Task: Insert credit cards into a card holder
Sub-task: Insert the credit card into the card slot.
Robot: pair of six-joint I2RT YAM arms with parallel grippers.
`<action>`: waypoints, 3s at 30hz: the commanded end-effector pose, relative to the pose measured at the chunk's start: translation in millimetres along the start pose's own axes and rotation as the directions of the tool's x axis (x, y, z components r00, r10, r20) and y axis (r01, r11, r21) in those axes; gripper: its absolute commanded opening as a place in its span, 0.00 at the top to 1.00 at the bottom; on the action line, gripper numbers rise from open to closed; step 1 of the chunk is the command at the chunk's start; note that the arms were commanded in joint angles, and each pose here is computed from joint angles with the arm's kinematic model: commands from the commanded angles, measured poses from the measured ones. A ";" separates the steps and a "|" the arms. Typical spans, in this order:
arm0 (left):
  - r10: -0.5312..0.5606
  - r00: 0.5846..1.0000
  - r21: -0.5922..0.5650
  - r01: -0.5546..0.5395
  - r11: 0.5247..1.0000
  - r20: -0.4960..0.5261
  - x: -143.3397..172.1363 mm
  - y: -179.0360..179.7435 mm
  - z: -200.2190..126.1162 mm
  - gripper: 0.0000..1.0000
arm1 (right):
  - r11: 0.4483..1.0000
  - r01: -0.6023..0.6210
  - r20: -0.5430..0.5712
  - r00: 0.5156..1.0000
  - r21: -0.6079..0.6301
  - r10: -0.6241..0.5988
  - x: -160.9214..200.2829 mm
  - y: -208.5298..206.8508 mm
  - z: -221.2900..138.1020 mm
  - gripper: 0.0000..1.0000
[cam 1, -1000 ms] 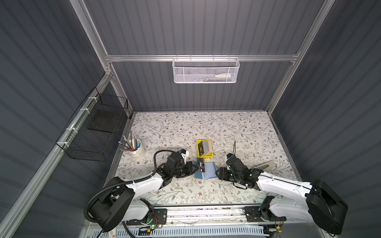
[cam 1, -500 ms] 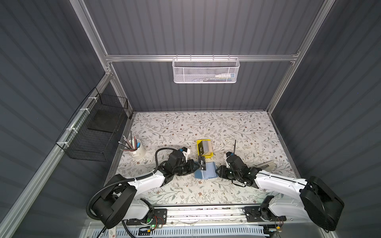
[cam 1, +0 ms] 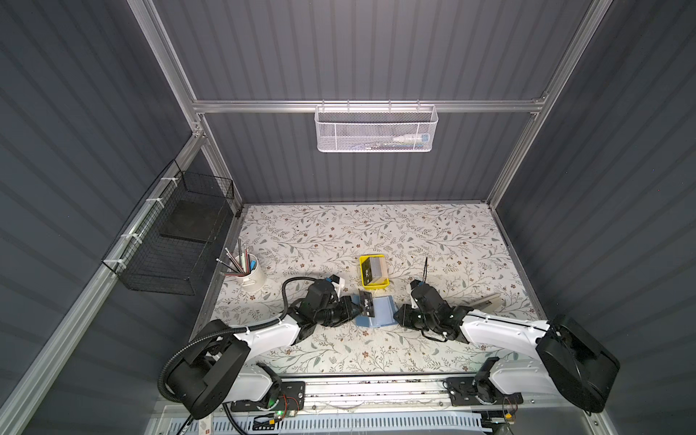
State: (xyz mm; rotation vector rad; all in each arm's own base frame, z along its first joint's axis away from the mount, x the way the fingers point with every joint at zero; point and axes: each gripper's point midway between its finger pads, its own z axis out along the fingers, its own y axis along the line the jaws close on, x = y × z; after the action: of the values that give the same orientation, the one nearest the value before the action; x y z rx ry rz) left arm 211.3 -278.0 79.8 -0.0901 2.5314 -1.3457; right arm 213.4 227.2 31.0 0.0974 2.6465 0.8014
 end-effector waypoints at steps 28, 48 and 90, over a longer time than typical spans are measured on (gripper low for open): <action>-0.078 0.997 -0.058 0.076 0.995 -0.028 3.8 12.6 11.0 1.00 | 0.999 0.004 -0.020 1.000 0.034 -0.003 9.9 -15.5 7.9 0.83; -0.124 0.990 -0.063 0.120 0.991 -0.063 9.1 19.3 20.0 1.00 | 0.999 0.009 -0.021 1.000 0.040 -0.008 8.9 -15.6 9.1 0.82; -0.138 0.982 -0.071 0.129 0.989 -0.127 20.6 21.9 35.4 1.00 | 0.999 0.009 -0.024 1.000 0.042 -0.008 9.9 -16.1 10.7 0.83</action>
State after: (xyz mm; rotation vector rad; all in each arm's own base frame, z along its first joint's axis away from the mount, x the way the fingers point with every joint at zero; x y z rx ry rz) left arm 203.3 -293.0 39.0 -0.2224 2.6958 -1.3737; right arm 212.5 226.2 18.7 0.0887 2.6577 0.7880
